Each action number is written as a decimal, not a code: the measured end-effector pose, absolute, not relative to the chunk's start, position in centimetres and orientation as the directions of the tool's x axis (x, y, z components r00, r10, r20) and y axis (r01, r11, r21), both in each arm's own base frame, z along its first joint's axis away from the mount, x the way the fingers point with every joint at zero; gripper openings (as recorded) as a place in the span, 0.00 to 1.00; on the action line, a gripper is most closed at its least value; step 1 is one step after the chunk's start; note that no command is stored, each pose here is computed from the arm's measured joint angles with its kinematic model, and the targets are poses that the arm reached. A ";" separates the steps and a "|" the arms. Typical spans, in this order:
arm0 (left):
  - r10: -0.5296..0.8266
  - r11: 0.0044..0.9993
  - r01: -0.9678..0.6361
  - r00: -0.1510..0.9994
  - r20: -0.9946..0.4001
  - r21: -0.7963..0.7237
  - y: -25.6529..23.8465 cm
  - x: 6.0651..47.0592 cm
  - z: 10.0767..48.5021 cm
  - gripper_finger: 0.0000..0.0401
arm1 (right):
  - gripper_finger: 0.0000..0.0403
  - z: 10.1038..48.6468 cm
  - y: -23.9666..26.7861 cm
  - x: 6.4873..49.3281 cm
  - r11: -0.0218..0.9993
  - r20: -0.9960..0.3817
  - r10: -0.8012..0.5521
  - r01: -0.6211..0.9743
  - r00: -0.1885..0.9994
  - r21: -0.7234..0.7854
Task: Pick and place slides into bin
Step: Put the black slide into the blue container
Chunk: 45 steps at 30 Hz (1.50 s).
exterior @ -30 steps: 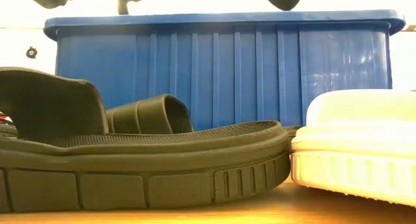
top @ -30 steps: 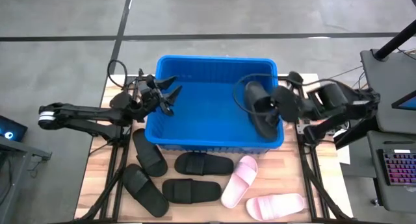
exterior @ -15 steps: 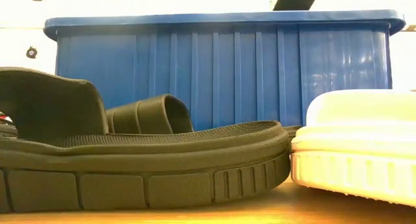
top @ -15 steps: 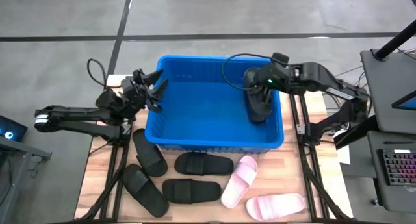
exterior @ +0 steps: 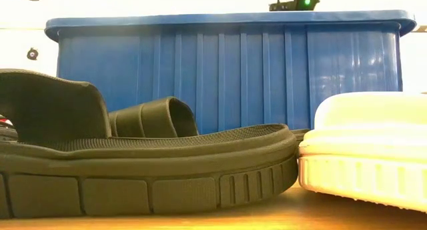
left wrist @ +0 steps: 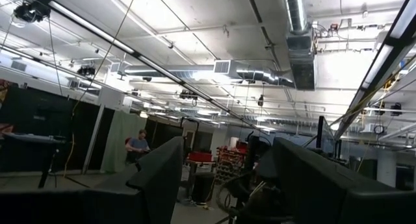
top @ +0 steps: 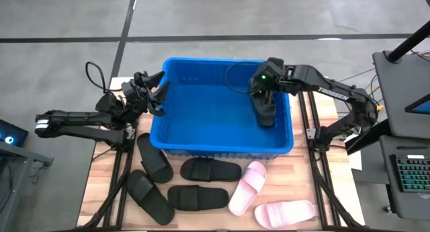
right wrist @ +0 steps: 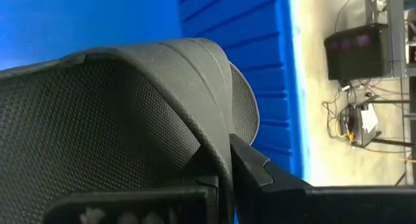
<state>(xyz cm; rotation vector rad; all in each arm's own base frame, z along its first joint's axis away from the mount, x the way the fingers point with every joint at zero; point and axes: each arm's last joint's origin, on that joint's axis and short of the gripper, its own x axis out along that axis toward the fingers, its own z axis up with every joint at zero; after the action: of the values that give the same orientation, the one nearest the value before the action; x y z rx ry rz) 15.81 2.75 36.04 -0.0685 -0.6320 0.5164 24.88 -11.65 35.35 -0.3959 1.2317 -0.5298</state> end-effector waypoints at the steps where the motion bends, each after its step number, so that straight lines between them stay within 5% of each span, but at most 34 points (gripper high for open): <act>1: 0.481 0.872 -0.441 0.686 0.546 -0.215 2.8 15.9 36.0 0.56 | 0.02 34.9 -11.8 24.9 0.815 -0.780 -0.580 0.158 0.235 -0.558; 25: 0.481 0.866 -0.470 0.688 0.544 -0.173 2.8 15.9 36.0 0.56 | 0.02 24.2 -15.2 23.2 0.769 -0.765 -0.638 0.102 0.087 -0.631; 36: 0.482 0.865 -0.472 0.691 0.538 -0.169 2.8 16.1 35.9 0.56 | 0.02 22.5 -15.5 23.1 0.712 -0.709 -0.700 0.147 0.084 -0.686; 45: 0.482 0.865 -0.472 0.692 0.537 -0.168 2.8 16.1 35.8 0.56 | 0.02 21.5 -15.7 22.5 0.765 -0.758 -0.643 0.141 0.106 -0.629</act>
<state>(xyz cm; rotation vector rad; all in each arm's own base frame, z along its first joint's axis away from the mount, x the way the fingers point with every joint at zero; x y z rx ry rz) 16.14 2.79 35.83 -0.0176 -0.6051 0.5327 22.53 -15.72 21.50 -0.4564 1.3508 -0.6075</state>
